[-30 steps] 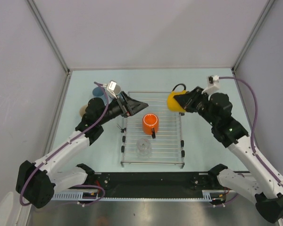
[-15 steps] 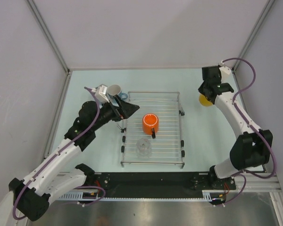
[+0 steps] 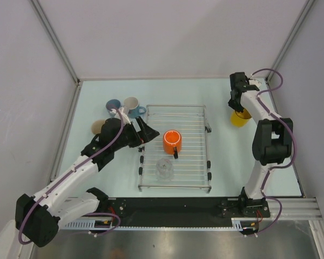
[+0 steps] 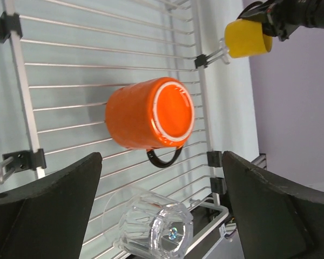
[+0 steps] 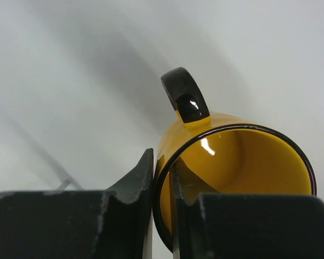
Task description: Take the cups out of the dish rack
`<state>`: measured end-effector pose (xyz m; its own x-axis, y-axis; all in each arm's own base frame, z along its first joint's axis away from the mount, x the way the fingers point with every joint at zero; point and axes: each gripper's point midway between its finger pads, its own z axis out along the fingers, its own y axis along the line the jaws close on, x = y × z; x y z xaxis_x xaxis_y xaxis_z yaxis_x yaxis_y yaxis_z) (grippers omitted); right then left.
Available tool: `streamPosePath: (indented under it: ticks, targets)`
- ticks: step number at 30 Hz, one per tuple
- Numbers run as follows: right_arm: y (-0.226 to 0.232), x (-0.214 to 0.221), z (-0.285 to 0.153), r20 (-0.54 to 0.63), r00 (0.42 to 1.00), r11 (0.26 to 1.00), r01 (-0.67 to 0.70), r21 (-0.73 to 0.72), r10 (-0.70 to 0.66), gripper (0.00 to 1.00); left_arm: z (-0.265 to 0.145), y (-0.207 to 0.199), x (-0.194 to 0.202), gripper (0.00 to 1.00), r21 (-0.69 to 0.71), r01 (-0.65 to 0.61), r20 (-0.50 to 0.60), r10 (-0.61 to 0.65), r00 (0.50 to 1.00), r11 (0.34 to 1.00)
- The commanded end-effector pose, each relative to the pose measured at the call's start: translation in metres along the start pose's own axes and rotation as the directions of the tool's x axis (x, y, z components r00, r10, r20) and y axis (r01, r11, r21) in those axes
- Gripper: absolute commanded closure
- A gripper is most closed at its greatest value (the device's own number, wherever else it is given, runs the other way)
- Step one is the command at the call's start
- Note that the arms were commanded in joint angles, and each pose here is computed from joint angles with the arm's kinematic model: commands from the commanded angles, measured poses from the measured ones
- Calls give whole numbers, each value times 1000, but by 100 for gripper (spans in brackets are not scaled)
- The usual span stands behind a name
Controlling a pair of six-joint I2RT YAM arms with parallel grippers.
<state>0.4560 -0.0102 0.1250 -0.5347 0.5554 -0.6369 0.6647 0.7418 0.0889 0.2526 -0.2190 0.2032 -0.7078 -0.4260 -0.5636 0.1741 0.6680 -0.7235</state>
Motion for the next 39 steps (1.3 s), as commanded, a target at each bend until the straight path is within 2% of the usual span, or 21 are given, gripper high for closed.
streamPosePath:
  ticks: [1, 5, 14, 26, 32, 33, 34, 37, 39]
  targets:
    - [-8, -22, 5, 37, 999, 998, -23, 66, 20, 100, 1, 7, -3, 3, -52, -10, -6, 10, 1000, 999]
    - [-15, -13, 29, -17, 999, 995, -26, 92, 27, 100, 0, 8, -4, 3, -56, -13, -2, 13, 1000, 998]
    - [-28, 0, 50, -30, 1000, 990, 13, 141, -9, 100, 4, 12, -1, 3, -71, -7, -16, 6, 1000, 997]
    - [-32, 32, 60, -57, 998, 995, -26, 92, 32, 100, 5, 16, 4, 3, -77, 5, -25, -7, 1000, 997]
    - [-30, 33, 55, -56, 998, 996, -36, 76, 40, 100, 1, 14, 2, 2, -66, -5, -9, 5, 1000, 998]
    - [-31, 33, 53, -51, 998, 996, -34, 77, 38, 98, 0, 13, 1, 2, -63, -6, -7, 5, 1000, 998]
    - [-29, 32, 50, -44, 998, 996, -37, 76, 40, 90, -1, 13, 2, 2, -59, -11, -7, 10, 1000, 998]
    - [-28, 27, 40, -20, 999, 996, -49, 69, 51, 78, -2, 10, 2, 1, -43, -11, -6, 11, 1000, 999]
    - [-25, 25, 33, -9, 998, 997, -54, 54, 55, 73, -2, 10, 3, 1, -39, -10, -9, 9, 1000, 999]
